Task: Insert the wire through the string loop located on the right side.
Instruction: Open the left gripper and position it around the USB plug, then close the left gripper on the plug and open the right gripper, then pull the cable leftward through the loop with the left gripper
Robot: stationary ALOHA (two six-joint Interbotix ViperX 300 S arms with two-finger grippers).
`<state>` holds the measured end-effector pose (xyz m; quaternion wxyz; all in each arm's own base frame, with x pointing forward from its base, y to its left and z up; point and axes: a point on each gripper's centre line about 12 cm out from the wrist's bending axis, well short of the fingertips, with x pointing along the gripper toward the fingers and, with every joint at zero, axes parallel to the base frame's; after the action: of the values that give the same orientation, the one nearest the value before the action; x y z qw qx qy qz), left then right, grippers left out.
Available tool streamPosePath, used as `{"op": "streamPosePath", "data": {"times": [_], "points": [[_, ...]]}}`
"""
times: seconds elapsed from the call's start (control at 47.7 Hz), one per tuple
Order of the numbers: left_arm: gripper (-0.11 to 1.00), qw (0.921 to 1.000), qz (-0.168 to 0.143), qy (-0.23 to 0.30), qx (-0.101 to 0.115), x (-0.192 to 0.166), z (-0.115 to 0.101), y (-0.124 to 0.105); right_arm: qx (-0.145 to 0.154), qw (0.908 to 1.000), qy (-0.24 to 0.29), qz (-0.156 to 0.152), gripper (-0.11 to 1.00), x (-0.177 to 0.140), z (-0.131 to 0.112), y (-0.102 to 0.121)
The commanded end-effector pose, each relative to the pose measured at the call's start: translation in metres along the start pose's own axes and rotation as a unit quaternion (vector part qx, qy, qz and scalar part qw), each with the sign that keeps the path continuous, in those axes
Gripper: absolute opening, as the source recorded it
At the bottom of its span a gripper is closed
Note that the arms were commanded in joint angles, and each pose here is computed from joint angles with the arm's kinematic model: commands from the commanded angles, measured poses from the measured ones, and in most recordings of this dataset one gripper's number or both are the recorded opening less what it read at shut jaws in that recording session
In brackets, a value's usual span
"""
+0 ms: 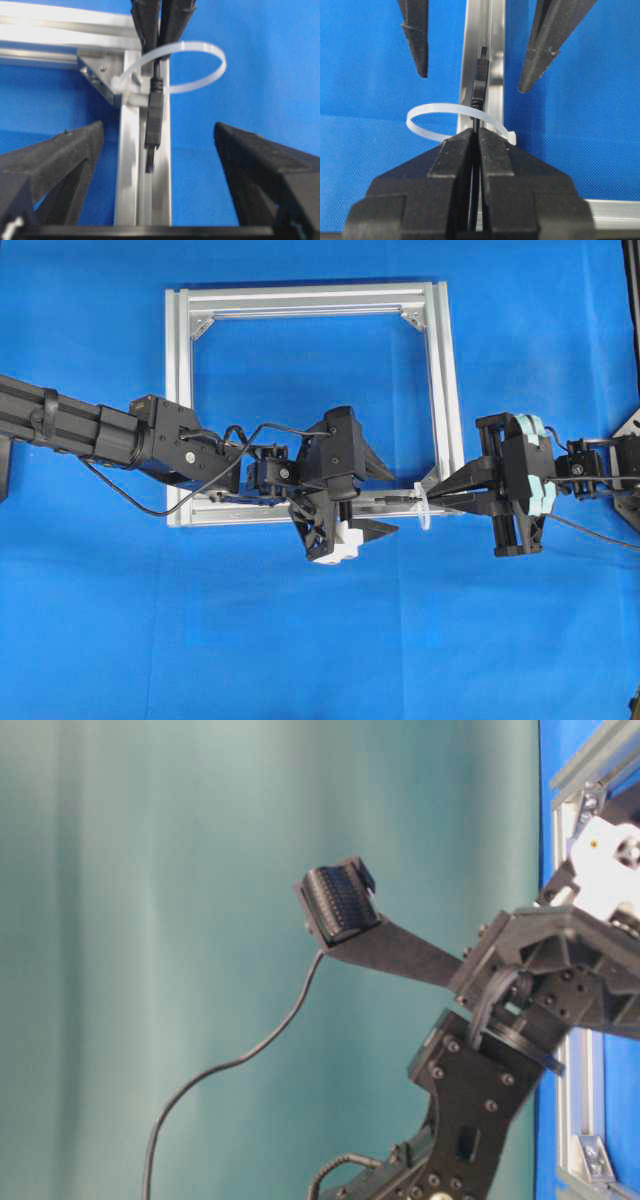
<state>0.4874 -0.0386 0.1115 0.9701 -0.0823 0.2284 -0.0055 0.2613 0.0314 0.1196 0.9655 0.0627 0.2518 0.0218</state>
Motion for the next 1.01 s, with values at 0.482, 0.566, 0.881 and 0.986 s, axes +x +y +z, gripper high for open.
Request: {"op": "streamPosePath", "data": {"times": [0.482,0.566,0.881,0.986], "points": [[0.08,0.9996,-0.003,-0.028,0.001,-0.0006,0.0201,-0.0016,0.003,0.9998,-0.020,0.002,-0.04,0.0038,0.0132,0.0020],[0.08,0.9996,-0.003,-0.027,0.001,-0.0007,0.0193,-0.0015,0.002,0.9997,-0.023,0.004,-0.03,0.0046,0.0162,0.0028],[0.08,0.9997,-0.003,-0.025,0.001,-0.0014,0.0181,-0.0013,0.008,0.9997,-0.021,0.003,0.24,0.0054,0.0173,0.0028],[0.08,0.9997,-0.003,-0.024,0.001,-0.0019,0.0180,-0.0012,0.011,0.9998,-0.016,0.001,0.54,0.0053,0.0163,0.0024]]}}
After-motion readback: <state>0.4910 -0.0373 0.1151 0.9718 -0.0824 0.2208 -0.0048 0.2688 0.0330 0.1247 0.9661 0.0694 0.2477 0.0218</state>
